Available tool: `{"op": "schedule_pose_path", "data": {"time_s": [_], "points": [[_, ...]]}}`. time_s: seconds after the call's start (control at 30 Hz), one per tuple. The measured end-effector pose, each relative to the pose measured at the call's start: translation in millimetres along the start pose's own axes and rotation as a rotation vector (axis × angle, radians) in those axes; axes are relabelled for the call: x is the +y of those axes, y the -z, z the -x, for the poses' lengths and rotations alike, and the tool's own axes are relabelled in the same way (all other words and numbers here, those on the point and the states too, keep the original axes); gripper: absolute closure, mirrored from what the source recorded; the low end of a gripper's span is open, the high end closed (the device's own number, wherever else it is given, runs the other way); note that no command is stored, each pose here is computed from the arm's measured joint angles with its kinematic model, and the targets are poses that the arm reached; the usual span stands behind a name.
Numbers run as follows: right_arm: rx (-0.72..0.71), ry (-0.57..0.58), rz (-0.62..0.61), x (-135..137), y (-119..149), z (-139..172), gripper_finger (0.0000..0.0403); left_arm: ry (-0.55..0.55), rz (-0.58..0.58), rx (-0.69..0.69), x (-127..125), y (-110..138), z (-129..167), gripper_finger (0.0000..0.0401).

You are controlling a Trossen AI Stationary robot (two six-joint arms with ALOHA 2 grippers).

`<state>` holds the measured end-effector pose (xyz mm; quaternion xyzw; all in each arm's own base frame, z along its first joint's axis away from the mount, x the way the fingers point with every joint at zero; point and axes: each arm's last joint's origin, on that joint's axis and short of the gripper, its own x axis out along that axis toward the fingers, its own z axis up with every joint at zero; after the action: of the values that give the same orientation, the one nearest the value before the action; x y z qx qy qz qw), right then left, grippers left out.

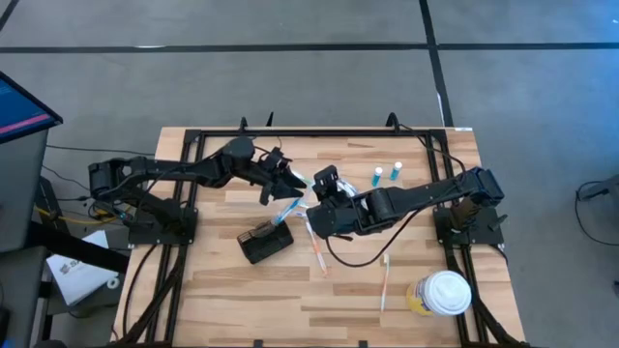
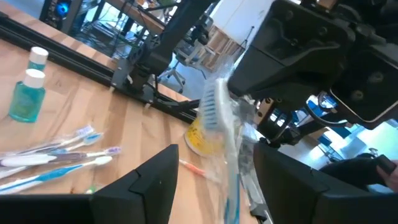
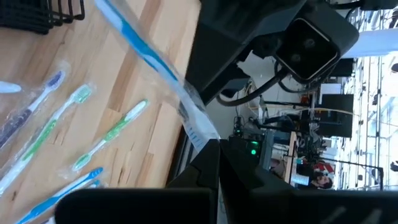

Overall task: Pick & Place toothbrushing station
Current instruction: Put the top blue toothbrush into the top left section of the mesh organizer

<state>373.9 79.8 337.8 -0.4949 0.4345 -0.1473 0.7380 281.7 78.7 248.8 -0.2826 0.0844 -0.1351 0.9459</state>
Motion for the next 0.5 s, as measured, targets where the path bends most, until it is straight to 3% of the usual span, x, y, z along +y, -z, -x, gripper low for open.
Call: {"op": "schedule_pose_path", "data": {"time_s": [0.27,0.5], "points": [[-0.01,0.007,-0.011,-0.9,-1.3,0.0,0.0403,0.014,-0.005,0.005,-3.0,1.3,-2.1,0.0211],[-0.01,0.007,-0.012,-1.1,-1.3,-0.1,0.0403,0.005,0.008,0.024,4.5,6.8,-7.2,0.0255]]}}
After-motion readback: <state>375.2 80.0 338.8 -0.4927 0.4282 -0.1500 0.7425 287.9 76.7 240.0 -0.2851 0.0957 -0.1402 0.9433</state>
